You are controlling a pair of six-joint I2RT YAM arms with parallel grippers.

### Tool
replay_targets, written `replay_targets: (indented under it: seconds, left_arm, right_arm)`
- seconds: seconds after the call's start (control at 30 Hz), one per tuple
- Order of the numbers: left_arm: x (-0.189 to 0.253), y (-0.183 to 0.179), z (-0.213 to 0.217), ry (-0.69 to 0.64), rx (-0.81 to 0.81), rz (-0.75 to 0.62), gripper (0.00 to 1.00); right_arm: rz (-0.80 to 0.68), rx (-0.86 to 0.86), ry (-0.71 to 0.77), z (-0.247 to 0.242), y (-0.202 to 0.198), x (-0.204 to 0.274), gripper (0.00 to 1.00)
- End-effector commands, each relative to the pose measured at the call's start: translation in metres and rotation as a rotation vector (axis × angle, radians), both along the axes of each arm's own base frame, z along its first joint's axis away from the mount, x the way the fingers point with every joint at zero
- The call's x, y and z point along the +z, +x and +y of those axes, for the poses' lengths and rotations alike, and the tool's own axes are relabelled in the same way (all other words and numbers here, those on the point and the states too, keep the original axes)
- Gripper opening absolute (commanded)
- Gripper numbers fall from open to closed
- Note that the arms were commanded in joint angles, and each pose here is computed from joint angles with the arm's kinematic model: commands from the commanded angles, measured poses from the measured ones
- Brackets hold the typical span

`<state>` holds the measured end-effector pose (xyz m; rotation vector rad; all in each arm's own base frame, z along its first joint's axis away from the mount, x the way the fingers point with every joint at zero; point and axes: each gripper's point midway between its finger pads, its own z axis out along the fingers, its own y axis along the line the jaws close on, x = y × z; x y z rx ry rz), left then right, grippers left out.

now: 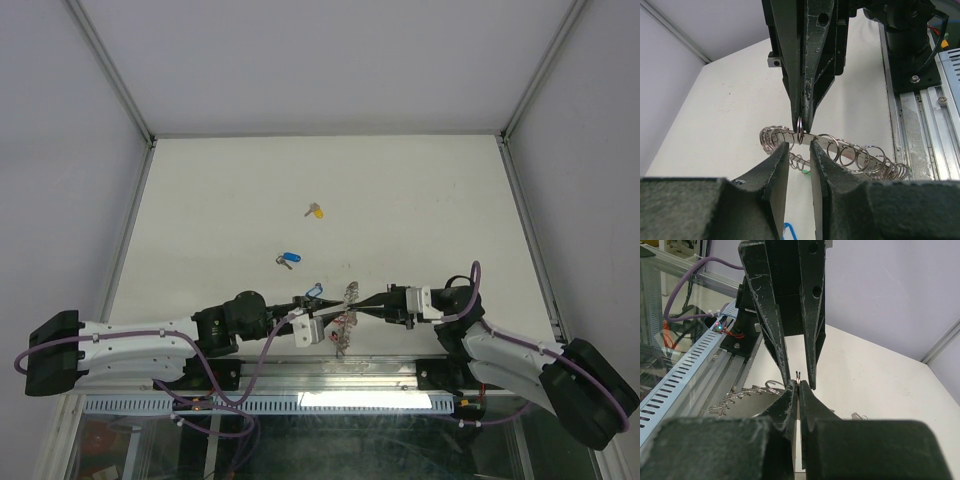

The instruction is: Put the keys on the keyring

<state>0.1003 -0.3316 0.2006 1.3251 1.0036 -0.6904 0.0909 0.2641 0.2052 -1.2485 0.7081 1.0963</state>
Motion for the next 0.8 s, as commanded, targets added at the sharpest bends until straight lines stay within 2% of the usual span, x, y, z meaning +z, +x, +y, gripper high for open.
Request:
replay_targets:
  seconds: [0.0, 0.63, 0.77]
  left_arm:
    - [0.0342, 0.0006, -0.0082, -0.093, -0.009, -0.052, 0.21]
    - [0.0389, 0.0003, -0.0120, -0.098, -0.018, -0.066, 0.18]
    - [0.0393, -0.0009, -0.0102, -0.090, -0.022, -0.062, 0.22]
  right_arm:
    - [-0.097, 0.001, 0.092, 0.0015, 0.0007, 0.0355, 0.00]
    - [-0.086, 0.020, 0.075, 0.0025, -0.0015, 0.0301, 0.00]
    - [-0.090, -0.005, 0.075, 0.0015, 0.0018, 0.0282, 0.00]
